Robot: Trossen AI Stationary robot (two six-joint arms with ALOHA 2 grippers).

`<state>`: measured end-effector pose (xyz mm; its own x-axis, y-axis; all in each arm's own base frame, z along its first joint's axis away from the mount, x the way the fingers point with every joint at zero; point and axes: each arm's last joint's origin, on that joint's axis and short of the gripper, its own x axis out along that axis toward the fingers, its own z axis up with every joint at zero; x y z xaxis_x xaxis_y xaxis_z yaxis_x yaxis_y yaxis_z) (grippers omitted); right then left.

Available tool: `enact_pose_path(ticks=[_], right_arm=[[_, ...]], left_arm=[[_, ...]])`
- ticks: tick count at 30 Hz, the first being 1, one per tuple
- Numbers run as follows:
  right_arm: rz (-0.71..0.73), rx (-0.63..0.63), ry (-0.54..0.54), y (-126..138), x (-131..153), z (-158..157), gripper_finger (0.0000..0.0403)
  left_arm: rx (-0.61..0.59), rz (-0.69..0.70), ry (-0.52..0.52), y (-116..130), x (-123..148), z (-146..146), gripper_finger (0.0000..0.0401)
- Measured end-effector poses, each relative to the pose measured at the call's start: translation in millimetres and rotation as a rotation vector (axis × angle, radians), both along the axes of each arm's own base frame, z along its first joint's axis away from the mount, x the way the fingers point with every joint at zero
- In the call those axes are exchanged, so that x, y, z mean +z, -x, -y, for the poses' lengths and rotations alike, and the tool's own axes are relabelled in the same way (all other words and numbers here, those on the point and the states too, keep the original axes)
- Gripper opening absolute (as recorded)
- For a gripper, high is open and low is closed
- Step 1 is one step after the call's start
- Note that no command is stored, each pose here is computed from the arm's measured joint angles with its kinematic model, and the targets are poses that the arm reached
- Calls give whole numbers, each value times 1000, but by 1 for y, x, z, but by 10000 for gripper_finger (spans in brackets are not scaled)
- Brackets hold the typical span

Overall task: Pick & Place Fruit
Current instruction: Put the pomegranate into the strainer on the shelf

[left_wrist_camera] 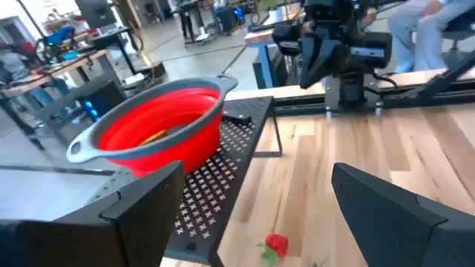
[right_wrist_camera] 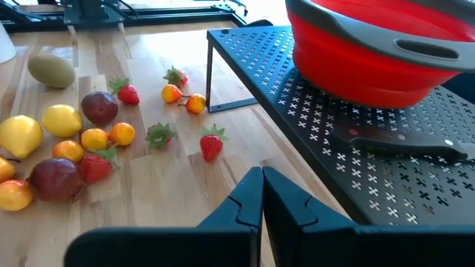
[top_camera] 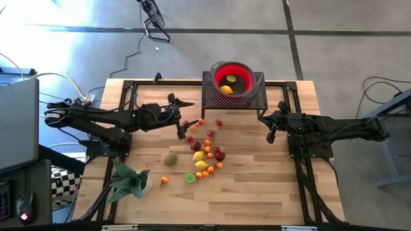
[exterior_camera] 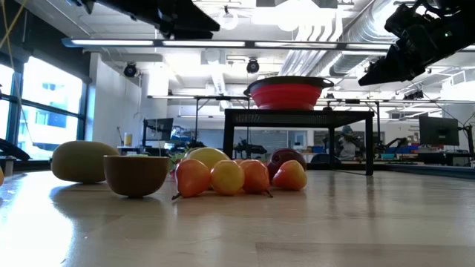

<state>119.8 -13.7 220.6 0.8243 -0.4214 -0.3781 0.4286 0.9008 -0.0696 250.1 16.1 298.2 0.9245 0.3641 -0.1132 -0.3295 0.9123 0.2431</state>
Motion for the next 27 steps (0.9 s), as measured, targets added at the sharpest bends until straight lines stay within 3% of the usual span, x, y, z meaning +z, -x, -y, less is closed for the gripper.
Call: enact_pose_path(ticks=[15, 27], right_arm=[[15, 0, -1, -1, 1, 0, 3], [30, -6, -23, -1, 2, 0, 3]], left_arm=[[12, -77, -74, 13, -7, -1, 337], [34, 106, -54, 70, -36, 1, 337]])
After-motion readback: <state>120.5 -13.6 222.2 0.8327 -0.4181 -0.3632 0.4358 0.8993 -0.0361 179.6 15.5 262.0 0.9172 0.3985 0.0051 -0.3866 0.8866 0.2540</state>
